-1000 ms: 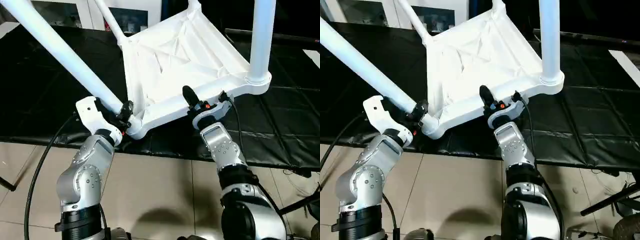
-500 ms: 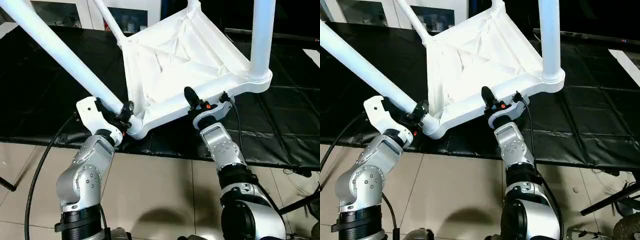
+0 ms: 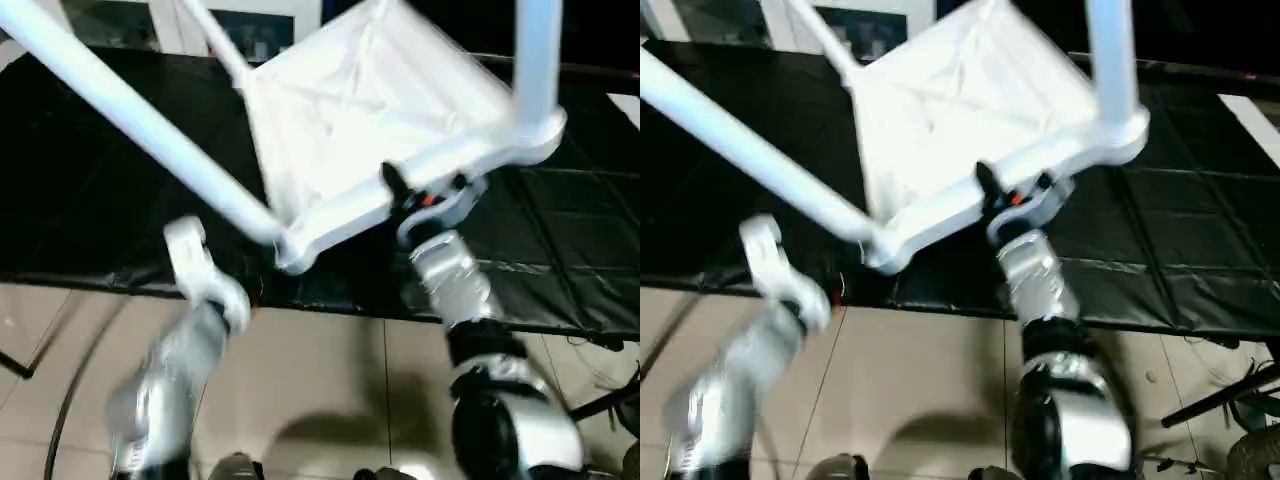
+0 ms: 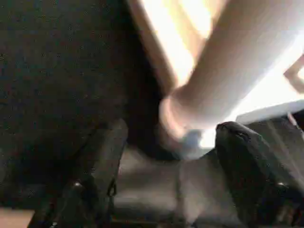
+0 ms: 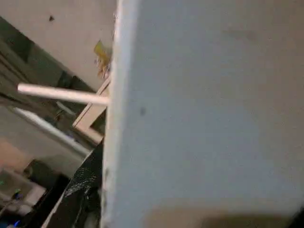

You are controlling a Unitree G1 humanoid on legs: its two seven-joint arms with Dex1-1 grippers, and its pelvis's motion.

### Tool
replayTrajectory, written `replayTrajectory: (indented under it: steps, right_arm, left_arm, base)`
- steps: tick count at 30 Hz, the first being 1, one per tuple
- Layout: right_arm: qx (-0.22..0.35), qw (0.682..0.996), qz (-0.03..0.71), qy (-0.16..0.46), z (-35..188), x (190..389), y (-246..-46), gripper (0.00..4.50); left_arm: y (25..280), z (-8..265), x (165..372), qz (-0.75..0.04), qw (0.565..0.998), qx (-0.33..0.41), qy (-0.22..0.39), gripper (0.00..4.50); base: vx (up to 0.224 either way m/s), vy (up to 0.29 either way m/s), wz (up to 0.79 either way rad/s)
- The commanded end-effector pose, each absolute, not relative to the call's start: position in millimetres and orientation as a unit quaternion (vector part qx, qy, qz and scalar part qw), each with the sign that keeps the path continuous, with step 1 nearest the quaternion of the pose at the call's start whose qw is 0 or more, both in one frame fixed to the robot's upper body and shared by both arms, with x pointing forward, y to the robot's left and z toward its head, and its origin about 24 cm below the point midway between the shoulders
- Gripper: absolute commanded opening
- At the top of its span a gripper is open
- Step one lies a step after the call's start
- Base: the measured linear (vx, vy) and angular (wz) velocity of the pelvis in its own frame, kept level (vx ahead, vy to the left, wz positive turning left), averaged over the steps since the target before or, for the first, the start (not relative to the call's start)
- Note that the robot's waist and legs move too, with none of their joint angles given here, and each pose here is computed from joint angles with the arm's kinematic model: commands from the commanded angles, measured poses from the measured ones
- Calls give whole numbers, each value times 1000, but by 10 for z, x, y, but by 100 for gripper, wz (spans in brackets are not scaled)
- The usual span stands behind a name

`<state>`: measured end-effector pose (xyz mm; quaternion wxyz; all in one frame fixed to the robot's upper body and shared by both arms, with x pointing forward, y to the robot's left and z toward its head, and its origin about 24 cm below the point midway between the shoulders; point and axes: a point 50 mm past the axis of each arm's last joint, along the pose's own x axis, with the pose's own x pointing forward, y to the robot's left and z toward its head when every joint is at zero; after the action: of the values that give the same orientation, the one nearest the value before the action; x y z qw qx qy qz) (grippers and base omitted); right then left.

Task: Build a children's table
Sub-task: Flip table

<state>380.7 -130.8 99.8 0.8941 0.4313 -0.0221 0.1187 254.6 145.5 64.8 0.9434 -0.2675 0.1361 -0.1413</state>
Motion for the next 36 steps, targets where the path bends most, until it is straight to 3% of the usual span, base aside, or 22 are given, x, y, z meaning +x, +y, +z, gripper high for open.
replayTrajectory:
  steps: [1,5,8,9,16,17,23,32,36]
  right_arm:
    - [386,910,94,-116,1391,3863,-1572,199]
    - [373,915,85,-127,1444,3869,-1625,199]
    - [347,925,60,-146,1510,3870,-1730,198]
    - [329,930,51,-155,1548,3864,-1781,198]
    - [257,951,25,-171,1627,3836,-1909,198]
    - [227,960,9,-165,1624,3822,-1949,198]
    - [169,973,-35,-153,1598,3773,-2050,198]
    - [65,986,-33,-147,1675,3750,-2056,198]
    - [45,987,-23,-150,1700,3739,-2028,197]
  left_arm:
    - [1391,718,2481,-186,944,-241,125,369]
    - [1360,736,2421,-214,942,-230,119,413]
    - [1260,788,2314,-282,931,-204,109,420]
    - [1222,830,2280,-303,927,-199,98,442]
    - [1114,1012,2217,-364,910,-189,64,450]
    - [1060,1084,2196,-389,903,-173,54,450]
    - [934,1243,2173,-446,885,-130,39,450]
    - [929,1297,2188,-466,881,-69,44,450]
    - [936,1363,2207,-466,883,-43,36,450]
  base:
    - [0,0,0]
    - [0,0,0]
    - [0,0,0]
    - [0,0,0]
    - [0,0,0]
    - [0,0,0]
    - [0,0,0]
    - [0,0,0]
    - [0,0,0]
